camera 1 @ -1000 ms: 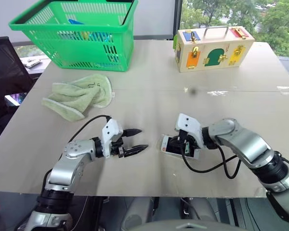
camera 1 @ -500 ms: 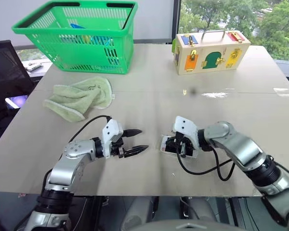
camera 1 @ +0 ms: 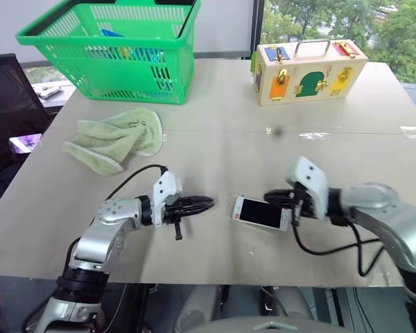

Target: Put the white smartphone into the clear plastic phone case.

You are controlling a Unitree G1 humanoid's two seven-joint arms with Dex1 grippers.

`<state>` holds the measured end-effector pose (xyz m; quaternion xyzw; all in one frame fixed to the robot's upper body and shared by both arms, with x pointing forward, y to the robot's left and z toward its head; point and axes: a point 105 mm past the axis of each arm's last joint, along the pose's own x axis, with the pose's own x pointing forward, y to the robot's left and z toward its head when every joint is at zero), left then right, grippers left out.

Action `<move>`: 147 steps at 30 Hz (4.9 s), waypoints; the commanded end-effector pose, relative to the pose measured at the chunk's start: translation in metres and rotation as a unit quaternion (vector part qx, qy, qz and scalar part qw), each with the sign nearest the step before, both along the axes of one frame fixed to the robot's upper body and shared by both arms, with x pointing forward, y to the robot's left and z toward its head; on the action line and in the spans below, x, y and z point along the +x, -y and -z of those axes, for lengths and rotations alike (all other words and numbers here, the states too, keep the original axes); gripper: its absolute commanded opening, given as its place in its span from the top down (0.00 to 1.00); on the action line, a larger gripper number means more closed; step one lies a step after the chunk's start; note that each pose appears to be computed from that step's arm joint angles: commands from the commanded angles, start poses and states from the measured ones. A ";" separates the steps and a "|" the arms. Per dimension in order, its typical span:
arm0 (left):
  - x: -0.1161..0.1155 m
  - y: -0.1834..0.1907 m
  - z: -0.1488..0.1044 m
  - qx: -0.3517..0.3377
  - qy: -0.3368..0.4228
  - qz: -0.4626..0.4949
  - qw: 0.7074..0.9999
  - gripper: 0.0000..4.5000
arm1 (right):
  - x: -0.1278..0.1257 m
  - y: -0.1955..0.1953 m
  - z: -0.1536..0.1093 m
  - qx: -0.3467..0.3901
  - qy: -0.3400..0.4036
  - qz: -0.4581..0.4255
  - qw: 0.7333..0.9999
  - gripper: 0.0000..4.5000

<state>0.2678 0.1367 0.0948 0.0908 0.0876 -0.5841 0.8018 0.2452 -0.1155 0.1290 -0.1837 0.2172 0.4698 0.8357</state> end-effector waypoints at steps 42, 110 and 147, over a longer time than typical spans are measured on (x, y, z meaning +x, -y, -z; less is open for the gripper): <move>0.010 0.035 0.013 0.030 -0.015 -0.016 0.999 0.99 | 0.058 -0.028 0.018 -0.080 0.045 -0.101 0.991 1.00; 0.046 0.054 0.017 0.044 -0.042 -0.047 0.997 0.99 | 0.031 -0.012 0.132 -0.133 -0.246 0.045 0.959 1.00; 0.038 0.053 0.016 0.061 -0.056 -0.049 0.995 0.99 | 0.018 0.032 0.082 -0.065 -0.172 0.175 0.967 1.00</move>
